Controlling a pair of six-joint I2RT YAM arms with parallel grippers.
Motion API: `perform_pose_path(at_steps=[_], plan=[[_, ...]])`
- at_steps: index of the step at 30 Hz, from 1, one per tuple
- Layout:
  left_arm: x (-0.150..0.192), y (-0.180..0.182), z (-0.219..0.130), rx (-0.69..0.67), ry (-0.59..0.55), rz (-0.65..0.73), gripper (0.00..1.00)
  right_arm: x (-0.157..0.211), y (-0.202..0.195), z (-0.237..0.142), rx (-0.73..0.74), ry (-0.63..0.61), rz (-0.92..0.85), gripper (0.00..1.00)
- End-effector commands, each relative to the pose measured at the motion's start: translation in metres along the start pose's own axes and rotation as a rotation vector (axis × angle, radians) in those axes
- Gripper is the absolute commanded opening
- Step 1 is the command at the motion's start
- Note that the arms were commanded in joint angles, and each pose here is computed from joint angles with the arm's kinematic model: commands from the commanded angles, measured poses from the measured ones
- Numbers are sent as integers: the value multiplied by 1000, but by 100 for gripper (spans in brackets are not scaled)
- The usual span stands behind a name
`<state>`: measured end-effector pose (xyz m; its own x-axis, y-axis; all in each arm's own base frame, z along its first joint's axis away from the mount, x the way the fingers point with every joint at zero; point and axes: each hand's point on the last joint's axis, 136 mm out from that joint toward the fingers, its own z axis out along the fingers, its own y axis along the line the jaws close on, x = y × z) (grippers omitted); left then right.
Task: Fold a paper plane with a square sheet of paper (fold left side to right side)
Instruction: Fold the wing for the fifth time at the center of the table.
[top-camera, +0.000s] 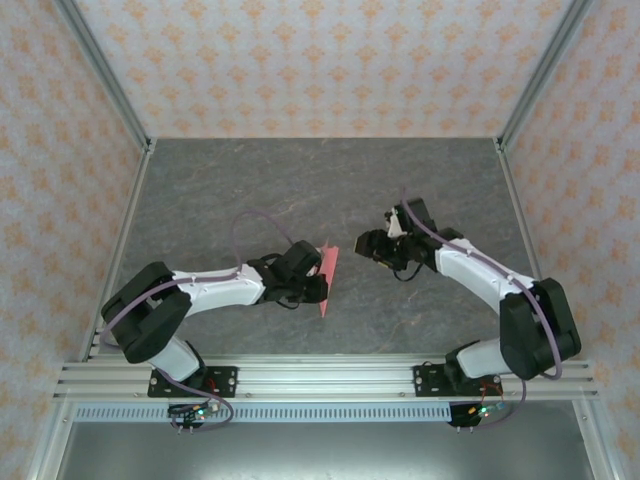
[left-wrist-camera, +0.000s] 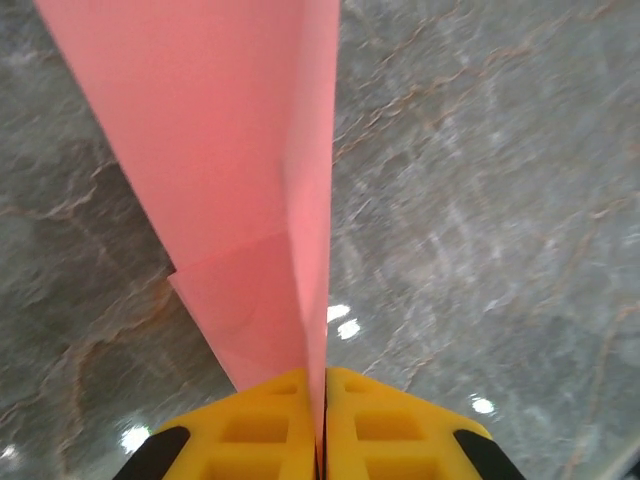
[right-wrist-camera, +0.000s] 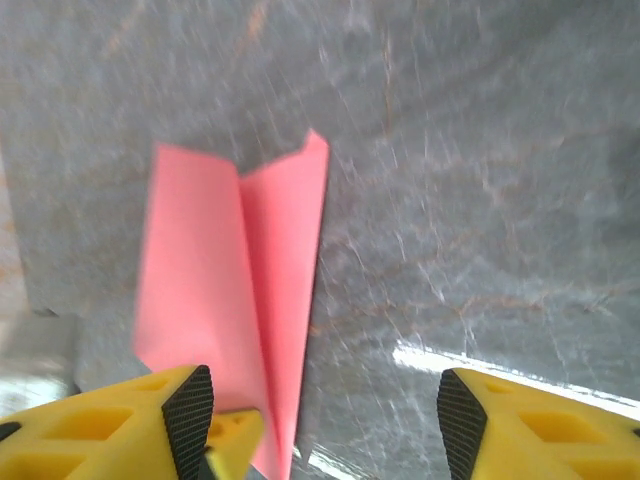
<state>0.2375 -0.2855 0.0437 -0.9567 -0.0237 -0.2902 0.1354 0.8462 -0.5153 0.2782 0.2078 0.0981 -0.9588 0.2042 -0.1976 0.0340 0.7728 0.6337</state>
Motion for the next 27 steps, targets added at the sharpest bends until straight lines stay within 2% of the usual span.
perform_pose_path(at_steps=[1,5,10,16,21,27], plan=[[-14,-28,-5,173,-32,-38,8,7,21,14,-86,3,-68,64],[-15,-30,2,209,-21,-63,7,13,34,31,-158,-6,-67,64],[-15,-26,8,235,-20,-100,6,23,31,46,-148,35,-70,58],[-12,-19,16,240,-1,-131,5,27,22,52,-124,37,-56,56],[-13,-18,18,214,12,-119,4,28,7,48,-46,24,-49,57],[-13,-22,23,232,35,-113,5,22,5,39,-54,-11,-22,62]])
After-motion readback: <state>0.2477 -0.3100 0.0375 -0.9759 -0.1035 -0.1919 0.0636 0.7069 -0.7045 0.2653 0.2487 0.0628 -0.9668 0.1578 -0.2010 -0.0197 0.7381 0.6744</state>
